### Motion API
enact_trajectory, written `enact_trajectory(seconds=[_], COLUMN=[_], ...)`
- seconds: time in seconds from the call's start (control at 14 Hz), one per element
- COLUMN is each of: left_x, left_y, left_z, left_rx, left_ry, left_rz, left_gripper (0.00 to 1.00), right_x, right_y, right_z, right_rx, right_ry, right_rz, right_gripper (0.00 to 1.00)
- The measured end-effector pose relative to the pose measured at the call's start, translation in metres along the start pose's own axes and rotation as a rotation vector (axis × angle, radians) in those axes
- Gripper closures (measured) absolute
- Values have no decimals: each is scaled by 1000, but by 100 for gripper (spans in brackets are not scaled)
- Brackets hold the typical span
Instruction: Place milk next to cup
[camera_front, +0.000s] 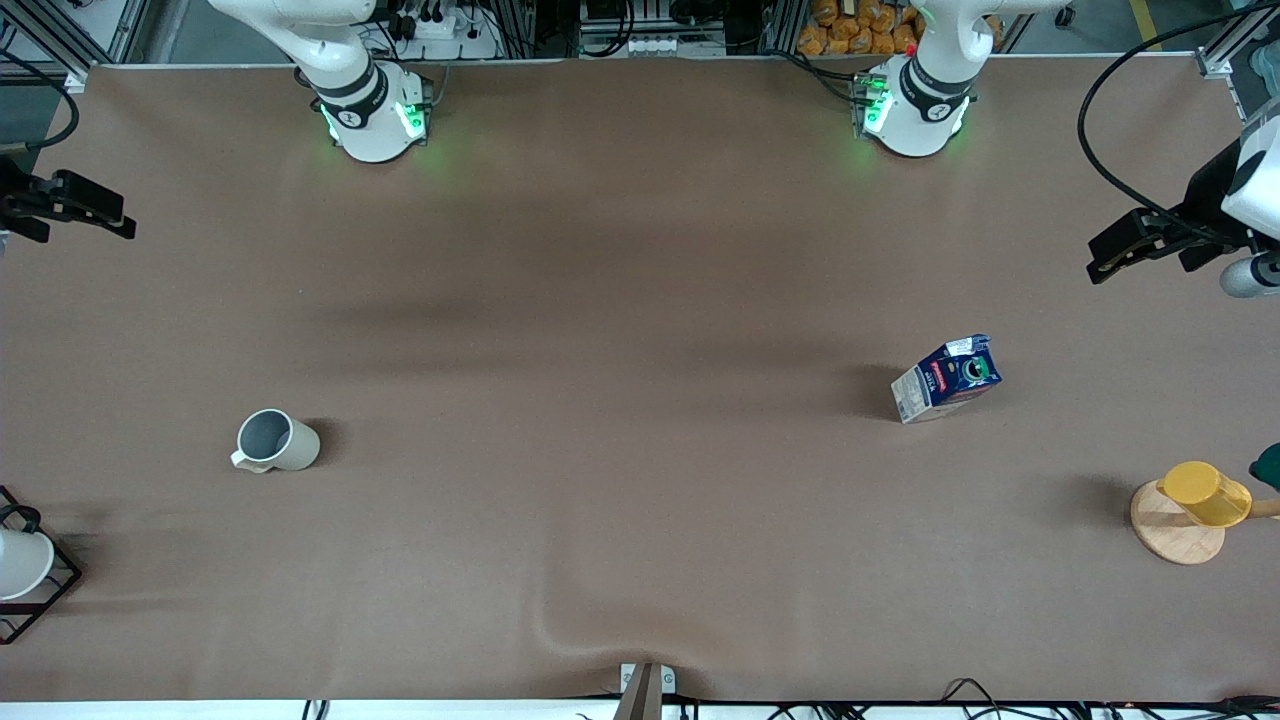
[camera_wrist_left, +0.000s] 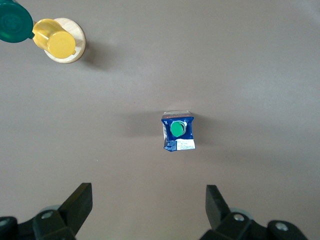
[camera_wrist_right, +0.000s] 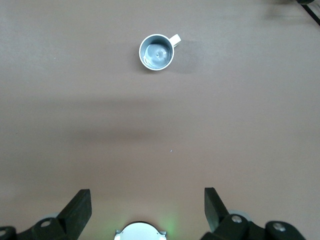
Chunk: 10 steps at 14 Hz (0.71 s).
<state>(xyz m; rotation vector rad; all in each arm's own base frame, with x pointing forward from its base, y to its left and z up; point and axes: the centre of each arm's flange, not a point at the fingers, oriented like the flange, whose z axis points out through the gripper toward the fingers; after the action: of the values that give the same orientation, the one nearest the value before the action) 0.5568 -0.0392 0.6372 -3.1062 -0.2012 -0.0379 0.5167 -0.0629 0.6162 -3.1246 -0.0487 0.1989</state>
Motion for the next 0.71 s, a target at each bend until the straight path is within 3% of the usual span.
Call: enact_trajectory(seconds=[0.5, 0.71], left_x=[0, 5], left_y=[4, 14], left_z=[-1, 20], left_rx=[-1, 4], left_ry=[1, -38], left_rz=[7, 7], left_gripper=[0, 0], right_x=[0, 0], right_y=[0, 0], right_z=[0, 0], right_rx=[0, 0], right_ry=[0, 0], right_rz=[0, 0], right_gripper=[0, 0])
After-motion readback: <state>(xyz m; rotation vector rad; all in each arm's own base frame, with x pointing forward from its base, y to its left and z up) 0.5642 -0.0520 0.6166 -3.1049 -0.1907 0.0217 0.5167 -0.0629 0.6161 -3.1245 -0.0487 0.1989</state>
